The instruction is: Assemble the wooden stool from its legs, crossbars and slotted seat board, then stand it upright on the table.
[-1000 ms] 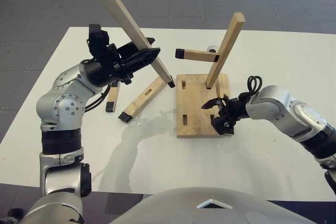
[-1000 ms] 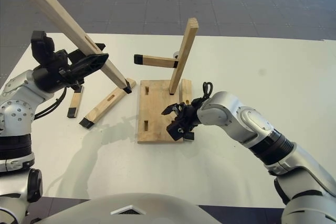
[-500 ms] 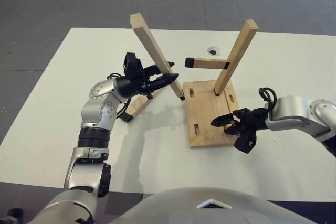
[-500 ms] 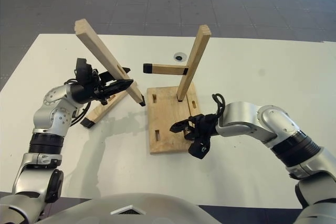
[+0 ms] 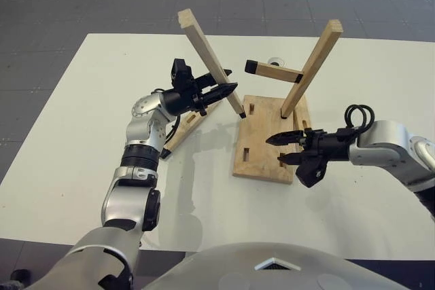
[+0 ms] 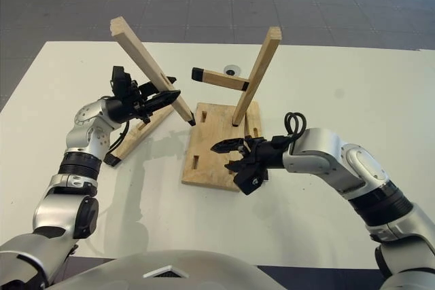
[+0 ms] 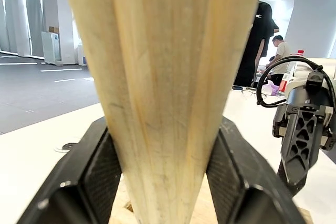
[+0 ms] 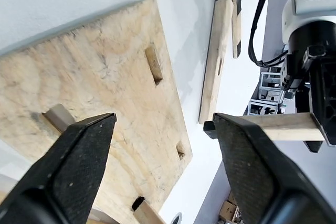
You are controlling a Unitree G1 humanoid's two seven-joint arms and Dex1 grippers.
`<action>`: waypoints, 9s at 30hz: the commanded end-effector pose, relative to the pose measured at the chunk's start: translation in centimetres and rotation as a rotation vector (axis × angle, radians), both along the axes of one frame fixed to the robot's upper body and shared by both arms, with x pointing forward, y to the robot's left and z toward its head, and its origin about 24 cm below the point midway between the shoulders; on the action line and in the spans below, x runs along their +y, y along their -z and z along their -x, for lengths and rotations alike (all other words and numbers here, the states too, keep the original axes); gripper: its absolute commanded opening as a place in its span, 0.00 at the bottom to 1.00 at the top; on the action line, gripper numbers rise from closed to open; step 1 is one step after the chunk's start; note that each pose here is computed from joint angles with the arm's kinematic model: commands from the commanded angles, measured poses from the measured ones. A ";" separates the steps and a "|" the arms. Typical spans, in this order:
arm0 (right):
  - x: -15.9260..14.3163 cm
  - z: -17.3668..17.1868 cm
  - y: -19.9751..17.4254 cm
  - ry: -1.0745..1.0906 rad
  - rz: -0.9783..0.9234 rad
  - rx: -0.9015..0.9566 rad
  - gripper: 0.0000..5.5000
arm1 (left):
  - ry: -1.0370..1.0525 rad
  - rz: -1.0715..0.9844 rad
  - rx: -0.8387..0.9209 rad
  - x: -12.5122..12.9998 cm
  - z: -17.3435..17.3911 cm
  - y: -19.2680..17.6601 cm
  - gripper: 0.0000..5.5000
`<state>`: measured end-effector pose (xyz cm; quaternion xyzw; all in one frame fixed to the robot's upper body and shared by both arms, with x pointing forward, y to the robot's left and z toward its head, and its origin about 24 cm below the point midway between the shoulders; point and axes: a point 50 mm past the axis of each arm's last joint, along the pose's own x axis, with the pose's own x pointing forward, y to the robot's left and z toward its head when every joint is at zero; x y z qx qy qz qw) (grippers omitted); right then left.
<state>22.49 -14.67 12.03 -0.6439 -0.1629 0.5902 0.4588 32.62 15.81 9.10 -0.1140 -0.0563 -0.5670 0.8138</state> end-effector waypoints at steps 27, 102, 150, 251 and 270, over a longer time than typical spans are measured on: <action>-5.4 -2.7 2.3 -0.343 0.500 -0.062 0.62 | 0.009 0.008 -0.052 0.1 0.6 -1.4 0.38; -0.6 -8.5 8.5 0.720 -0.613 0.181 0.44 | -0.060 -0.083 0.013 2.4 0.9 1.6 0.38; -0.8 -7.0 9.2 0.746 -0.578 0.208 0.44 | 0.107 -0.359 -0.002 3.3 0.0 -0.1 0.37; 4.2 -7.8 -13.1 0.628 -1.372 0.230 0.27 | -0.053 -0.704 0.315 3.0 0.4 4.6 0.37; 10.9 -11.8 -0.8 1.022 -0.671 0.797 0.25 | -0.052 -0.664 0.327 1.9 -0.2 4.2 0.37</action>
